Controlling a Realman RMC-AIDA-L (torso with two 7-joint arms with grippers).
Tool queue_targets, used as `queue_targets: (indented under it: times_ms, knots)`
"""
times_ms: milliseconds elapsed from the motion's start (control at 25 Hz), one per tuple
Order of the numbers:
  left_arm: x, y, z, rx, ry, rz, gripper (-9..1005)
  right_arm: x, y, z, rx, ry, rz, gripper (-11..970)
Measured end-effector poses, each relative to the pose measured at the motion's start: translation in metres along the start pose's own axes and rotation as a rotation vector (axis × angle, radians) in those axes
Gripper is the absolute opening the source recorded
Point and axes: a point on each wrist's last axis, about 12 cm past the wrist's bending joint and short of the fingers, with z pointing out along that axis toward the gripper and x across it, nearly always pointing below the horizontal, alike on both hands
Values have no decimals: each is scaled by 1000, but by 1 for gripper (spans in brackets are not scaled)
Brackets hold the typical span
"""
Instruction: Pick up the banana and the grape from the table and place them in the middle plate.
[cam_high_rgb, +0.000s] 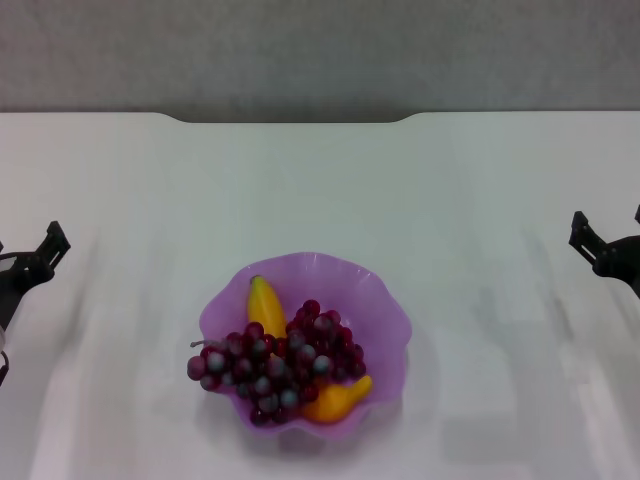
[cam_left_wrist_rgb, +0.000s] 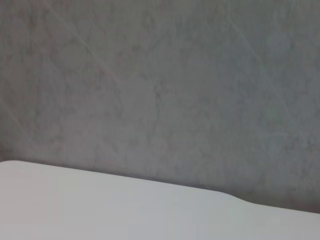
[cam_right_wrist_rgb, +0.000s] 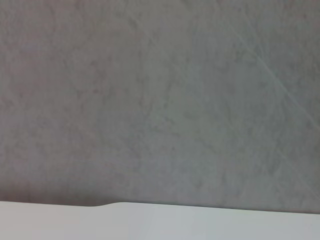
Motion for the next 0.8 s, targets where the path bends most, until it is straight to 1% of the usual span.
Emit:
queue_targets:
  times_ms: [400, 800]
  knots:
    - [-2, -6, 2, 25, -3, -6, 880, -3, 1, 3, -3, -11, 0, 880]
    - [-3, -6, 2, 26, -16, -19, 880, -7, 4, 7, -13, -17, -3, 880]
